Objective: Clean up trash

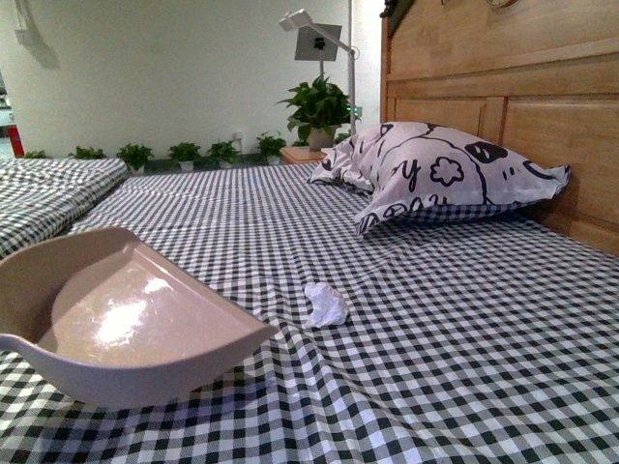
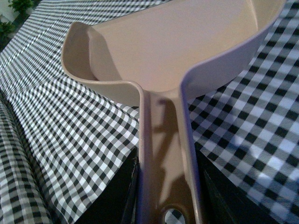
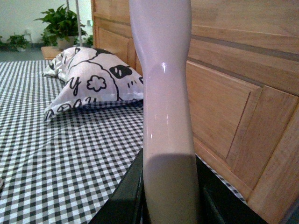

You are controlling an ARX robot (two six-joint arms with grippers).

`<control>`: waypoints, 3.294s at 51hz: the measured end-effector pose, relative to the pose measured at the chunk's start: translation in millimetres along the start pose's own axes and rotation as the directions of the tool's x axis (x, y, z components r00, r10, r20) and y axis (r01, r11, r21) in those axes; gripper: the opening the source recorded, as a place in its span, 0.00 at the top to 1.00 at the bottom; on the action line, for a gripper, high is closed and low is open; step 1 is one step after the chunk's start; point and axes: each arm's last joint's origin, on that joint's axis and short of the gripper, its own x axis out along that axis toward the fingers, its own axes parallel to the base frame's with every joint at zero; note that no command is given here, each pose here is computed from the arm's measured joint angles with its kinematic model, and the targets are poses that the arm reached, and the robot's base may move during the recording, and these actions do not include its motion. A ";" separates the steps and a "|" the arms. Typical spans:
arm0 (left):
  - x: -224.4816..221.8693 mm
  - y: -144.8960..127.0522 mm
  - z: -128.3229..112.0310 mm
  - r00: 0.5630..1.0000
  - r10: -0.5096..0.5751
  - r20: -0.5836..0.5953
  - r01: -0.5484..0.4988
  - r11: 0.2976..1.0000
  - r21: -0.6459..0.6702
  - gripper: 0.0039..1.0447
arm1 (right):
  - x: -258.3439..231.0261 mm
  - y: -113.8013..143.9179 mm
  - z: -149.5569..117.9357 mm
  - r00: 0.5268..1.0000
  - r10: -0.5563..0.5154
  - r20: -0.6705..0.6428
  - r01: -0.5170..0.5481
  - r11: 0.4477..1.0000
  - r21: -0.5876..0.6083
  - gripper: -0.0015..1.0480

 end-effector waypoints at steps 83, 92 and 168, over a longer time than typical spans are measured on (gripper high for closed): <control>103.4 15.7 14.5 0.943 -0.313 -0.116 0.308 0.949 -0.058 0.72 | 0.0 0.0 0.0 1.000 0.000 0.000 0.000 1.000 0.000 0.80; 102.6 17.5 13.1 0.945 -0.302 -0.124 0.299 0.953 -0.041 0.72 | 0.0 0.0 0.0 1.000 0.000 0.000 0.000 1.000 0.000 0.80; 102.6 17.2 12.3 0.946 -0.293 -0.135 0.294 0.956 -0.020 0.72 | 208.6 131.2 -104.0 0.699 0.251 -0.670 -0.463 0.873 -0.155 0.80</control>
